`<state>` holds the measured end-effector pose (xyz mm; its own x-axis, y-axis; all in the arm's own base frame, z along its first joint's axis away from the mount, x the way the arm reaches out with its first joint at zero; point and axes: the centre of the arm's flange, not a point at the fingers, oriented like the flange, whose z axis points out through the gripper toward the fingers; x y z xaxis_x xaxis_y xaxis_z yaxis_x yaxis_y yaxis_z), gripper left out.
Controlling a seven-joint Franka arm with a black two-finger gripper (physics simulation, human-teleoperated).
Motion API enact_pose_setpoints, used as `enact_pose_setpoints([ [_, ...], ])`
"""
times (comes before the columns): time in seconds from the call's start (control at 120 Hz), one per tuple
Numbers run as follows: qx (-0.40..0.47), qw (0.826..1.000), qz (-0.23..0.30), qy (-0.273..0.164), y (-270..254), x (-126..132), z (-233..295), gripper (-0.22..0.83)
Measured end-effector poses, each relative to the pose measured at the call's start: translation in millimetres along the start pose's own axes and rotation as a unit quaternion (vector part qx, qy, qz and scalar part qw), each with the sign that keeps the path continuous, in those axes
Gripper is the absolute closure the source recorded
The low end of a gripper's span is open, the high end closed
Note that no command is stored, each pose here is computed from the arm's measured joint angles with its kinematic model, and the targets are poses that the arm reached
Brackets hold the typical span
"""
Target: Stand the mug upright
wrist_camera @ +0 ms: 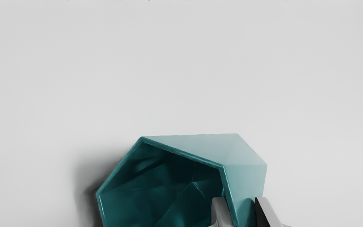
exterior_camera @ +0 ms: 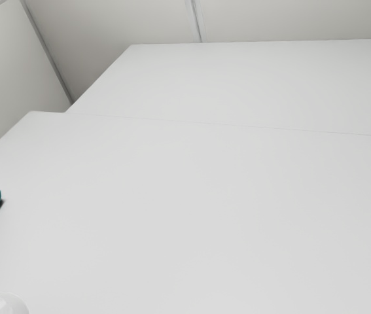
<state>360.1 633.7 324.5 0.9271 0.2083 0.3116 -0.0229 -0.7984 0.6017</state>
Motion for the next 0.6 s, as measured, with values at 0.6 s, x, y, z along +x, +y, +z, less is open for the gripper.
enact_pose_setpoints([
  [0.6, -0.006, 0.999, 0.042, -0.015, 58.4, 44.0, -4.3, 0.78],
])
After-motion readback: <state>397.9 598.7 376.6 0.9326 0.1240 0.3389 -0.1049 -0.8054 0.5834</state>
